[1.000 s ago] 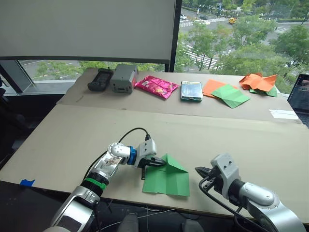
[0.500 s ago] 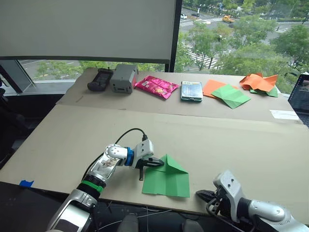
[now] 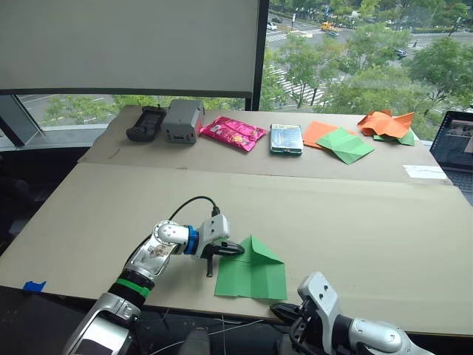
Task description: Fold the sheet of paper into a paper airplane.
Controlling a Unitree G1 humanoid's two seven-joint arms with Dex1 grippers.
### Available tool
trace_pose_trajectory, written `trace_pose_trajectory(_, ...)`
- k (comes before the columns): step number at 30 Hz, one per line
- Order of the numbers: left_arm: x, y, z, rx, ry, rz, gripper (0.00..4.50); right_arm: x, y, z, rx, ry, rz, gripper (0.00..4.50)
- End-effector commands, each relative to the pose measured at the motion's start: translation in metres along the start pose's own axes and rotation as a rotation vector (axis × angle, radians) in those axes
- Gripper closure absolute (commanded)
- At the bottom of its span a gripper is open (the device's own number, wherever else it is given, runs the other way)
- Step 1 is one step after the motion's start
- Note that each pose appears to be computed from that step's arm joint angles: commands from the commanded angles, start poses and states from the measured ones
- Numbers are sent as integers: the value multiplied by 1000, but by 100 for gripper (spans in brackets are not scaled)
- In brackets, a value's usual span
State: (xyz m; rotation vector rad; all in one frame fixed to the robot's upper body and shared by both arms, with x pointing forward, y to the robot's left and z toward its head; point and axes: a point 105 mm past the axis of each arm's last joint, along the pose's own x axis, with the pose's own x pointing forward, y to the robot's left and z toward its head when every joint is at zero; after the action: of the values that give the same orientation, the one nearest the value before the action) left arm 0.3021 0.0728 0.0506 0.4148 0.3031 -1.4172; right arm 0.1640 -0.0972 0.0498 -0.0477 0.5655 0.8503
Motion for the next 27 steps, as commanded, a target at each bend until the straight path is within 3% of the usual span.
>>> trace_pose_trajectory(1, -6, -6, -32, -67, 121, -9, 448, -1, -11, -2, 2, -3, -92, 450)
trace_pose_trajectory(8, -5, -5, -32, -63, 125, -23, 448, -8, -24, 8, 6, -84, -210, 450)
trace_pose_trajectory(14, -4, -4, -33, -54, 132, -32, 448, -5, -40, 28, 49, -241, -294, 450)
trace_pose_trajectory(23, -3, -3, -33, -48, 134, -31, 448, 6, -34, 58, 87, -409, -177, 450)
trace_pose_trajectory(27, -3, -1, -32, -46, 137, -25, 448, 18, -31, 61, 72, -397, -103, 450)
